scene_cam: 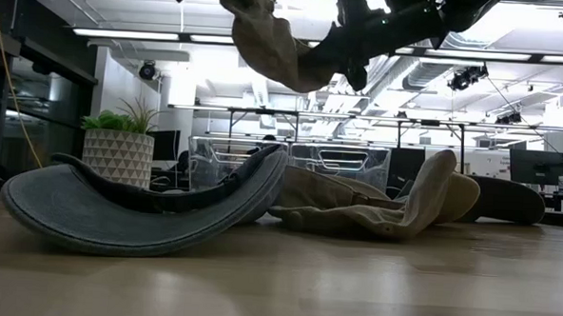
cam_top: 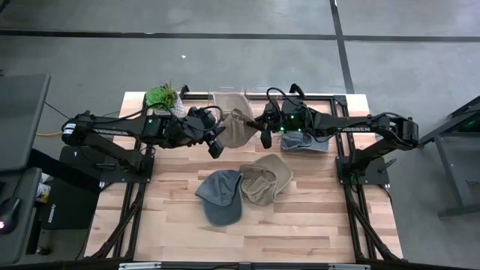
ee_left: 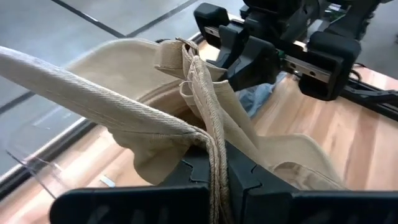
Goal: Pick & Place hat
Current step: Put the left brown cap into the right transparent bin
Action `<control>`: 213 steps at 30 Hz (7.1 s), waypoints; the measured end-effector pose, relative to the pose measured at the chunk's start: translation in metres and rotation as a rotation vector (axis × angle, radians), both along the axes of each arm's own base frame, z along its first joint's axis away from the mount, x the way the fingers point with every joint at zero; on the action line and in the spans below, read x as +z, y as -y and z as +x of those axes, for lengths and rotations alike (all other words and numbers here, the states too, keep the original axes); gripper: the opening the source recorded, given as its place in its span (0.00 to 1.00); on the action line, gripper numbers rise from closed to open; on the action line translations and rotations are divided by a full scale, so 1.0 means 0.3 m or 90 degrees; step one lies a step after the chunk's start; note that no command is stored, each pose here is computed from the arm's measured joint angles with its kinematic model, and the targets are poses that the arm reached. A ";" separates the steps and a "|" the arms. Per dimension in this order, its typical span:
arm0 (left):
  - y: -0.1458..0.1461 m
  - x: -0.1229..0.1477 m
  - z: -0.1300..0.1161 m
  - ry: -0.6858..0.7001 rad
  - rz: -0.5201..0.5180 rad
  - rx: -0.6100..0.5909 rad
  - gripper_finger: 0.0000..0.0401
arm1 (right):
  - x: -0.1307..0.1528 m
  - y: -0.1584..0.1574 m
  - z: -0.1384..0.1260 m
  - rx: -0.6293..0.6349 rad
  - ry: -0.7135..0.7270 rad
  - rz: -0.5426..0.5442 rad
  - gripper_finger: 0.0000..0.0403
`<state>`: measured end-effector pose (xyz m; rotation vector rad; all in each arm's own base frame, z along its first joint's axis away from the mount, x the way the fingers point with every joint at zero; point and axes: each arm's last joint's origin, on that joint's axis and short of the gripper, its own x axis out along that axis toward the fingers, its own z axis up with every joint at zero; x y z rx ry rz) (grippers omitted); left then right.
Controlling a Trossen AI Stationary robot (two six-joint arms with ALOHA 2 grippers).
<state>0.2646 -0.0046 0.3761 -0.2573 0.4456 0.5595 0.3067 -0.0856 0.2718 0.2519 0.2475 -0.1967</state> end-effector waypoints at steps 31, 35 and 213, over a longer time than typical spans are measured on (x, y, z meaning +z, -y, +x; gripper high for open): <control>-0.001 0.035 -0.076 0.026 -0.071 -0.002 0.77 | -0.005 0.002 -0.002 -0.017 -0.011 0.000 0.02; -0.006 0.048 -0.142 0.008 -0.080 0.014 0.77 | -0.005 0.001 -0.002 -0.016 -0.012 0.000 0.02; -0.036 -0.246 -0.510 0.192 -0.344 0.210 0.77 | -0.182 0.342 -0.253 -0.294 -0.327 0.354 0.00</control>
